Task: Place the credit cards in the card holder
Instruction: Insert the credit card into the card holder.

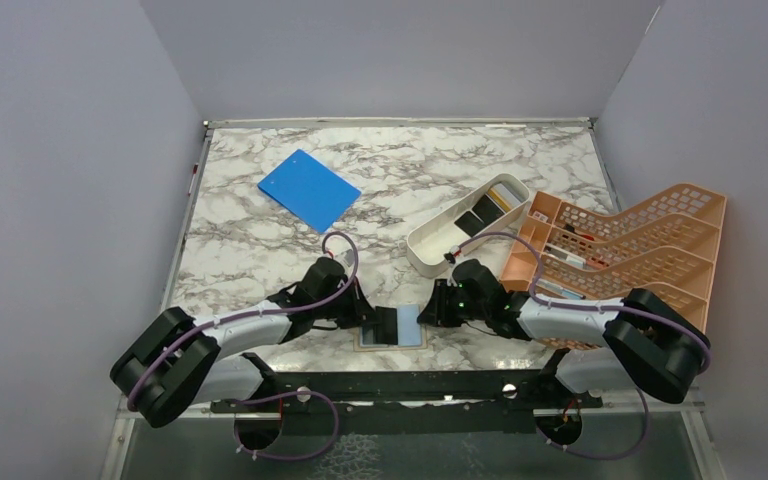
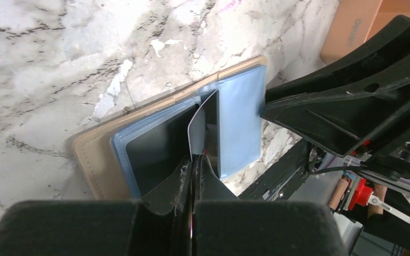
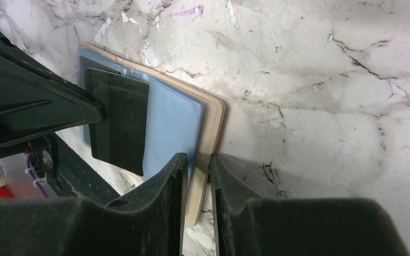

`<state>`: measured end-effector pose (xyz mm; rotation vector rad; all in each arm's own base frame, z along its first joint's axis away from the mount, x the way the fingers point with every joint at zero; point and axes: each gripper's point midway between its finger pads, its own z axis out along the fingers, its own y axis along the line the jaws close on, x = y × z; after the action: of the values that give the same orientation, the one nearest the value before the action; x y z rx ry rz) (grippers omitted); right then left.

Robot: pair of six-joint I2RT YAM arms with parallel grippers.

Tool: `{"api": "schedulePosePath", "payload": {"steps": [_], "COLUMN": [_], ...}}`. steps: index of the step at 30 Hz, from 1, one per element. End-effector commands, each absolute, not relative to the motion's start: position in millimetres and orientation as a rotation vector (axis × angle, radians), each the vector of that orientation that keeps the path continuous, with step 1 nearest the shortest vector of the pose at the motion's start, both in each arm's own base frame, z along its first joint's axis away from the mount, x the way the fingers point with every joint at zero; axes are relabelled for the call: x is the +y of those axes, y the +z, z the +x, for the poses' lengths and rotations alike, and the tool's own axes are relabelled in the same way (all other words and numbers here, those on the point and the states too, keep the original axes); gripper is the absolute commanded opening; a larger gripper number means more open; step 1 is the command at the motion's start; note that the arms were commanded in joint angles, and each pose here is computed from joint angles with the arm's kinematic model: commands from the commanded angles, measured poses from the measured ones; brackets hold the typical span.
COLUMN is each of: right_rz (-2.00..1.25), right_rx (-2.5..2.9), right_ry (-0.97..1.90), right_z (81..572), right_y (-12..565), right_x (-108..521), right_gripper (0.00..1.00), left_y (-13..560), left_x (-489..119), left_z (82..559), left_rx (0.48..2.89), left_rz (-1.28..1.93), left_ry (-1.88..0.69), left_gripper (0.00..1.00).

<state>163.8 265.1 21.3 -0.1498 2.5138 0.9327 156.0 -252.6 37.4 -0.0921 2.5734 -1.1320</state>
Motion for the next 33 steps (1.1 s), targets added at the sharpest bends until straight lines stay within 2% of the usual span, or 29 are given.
{"api": "schedulePosePath", "payload": {"steps": [1, 8, 17, 25, 29, 33], "right_rz": [-0.179, -0.178, -0.174, -0.149, -0.146, -0.143], "right_rx": [2.575, 2.579, 2.576, 2.569, 2.559, 2.562], "right_ry": [0.899, 0.896, 0.900, 0.917, 0.917, 0.886], "right_z": [153, 152, 152, 153, 155, 157], "right_y": [4, 2, 3, 5, 9, 12], "right_x": [259, 259, 259, 260, 262, 259], "right_gripper": [0.26, 0.26, 0.25, 0.25, 0.27, 0.28], "left_y": [14, 9, 20, 26, 31, 29], "left_x": [-239, -235, -250, -252, -257, -254], "left_z": [157, 161, 154, 158, 159, 159], "left_rx": [2.602, 2.597, 2.595, 2.564, 2.556, 2.573], "left_rz": [-0.113, -0.134, -0.175, -0.212, -0.204, -0.197], "left_ry": [-1.016, -0.973, -1.126, -1.137, -1.153, -1.121], "left_gripper": [0.00, 0.00, 0.00, 0.00, 0.06, 0.20]}}
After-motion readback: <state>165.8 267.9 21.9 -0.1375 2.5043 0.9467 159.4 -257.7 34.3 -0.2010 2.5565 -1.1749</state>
